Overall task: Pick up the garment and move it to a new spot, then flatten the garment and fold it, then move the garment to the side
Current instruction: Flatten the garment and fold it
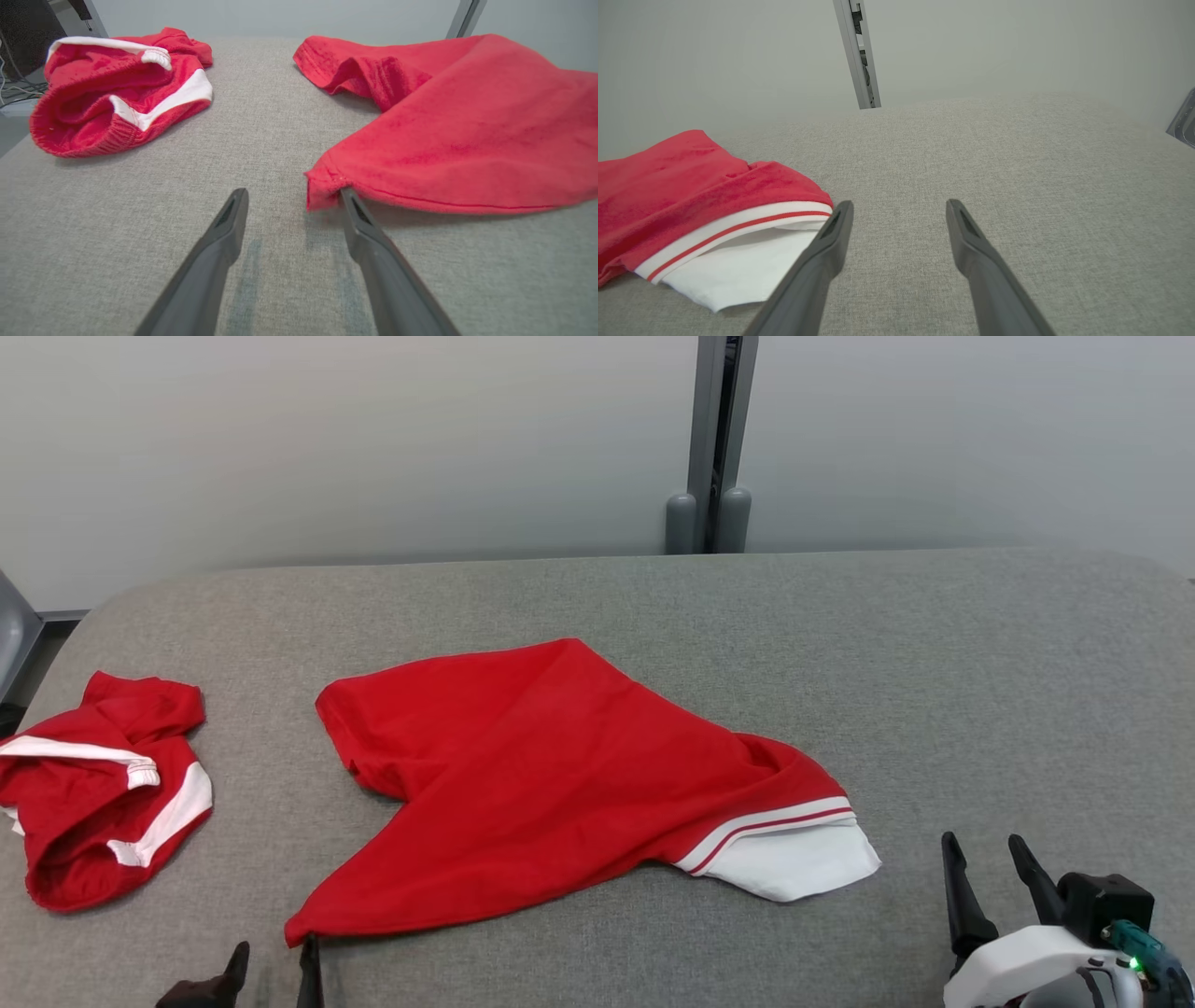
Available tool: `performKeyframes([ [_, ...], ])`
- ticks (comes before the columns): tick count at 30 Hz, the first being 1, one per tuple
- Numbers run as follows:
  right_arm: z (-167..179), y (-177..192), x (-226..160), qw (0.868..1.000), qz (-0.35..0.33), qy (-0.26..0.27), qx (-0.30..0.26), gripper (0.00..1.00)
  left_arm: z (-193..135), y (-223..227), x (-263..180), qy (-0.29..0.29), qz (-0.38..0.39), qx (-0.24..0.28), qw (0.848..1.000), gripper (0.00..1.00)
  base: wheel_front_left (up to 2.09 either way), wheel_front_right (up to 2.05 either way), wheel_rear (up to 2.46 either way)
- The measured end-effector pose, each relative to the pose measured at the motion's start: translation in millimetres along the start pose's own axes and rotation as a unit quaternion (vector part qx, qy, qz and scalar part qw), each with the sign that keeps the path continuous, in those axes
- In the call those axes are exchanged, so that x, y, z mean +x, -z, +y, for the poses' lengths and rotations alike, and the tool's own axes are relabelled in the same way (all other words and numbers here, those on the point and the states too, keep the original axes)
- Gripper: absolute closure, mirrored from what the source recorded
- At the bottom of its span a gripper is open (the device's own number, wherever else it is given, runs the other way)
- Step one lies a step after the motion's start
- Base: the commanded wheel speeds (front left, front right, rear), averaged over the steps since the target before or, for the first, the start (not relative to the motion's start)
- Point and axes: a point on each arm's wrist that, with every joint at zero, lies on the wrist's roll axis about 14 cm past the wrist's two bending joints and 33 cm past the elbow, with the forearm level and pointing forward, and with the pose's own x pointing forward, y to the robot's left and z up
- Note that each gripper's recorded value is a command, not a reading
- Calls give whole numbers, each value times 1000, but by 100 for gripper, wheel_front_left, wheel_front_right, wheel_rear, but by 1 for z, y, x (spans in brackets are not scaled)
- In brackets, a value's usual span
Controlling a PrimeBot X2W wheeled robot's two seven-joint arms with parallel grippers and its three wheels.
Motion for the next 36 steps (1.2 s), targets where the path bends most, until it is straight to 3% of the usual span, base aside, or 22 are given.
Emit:
performKeyframes([
  [5,7,-15,0,1000,-23,-11,-1,0,9,-17,-3,-24,-33,-31,999,0,0,0,0],
  [17,53,-26,-8,994,-46,-85,-43,0,0,-45,-4,-8,-80,-23,996,0,0,0,0],
  [26,56,-11,-8,995,-22,-91,-46,0,-14,-21,-4,10,-41,-37,998,0,0,0,0],
  [36,53,7,-1,995,7,-89,-48,0,-18,8,1,5,13,-89,996,0,0,0,0],
])
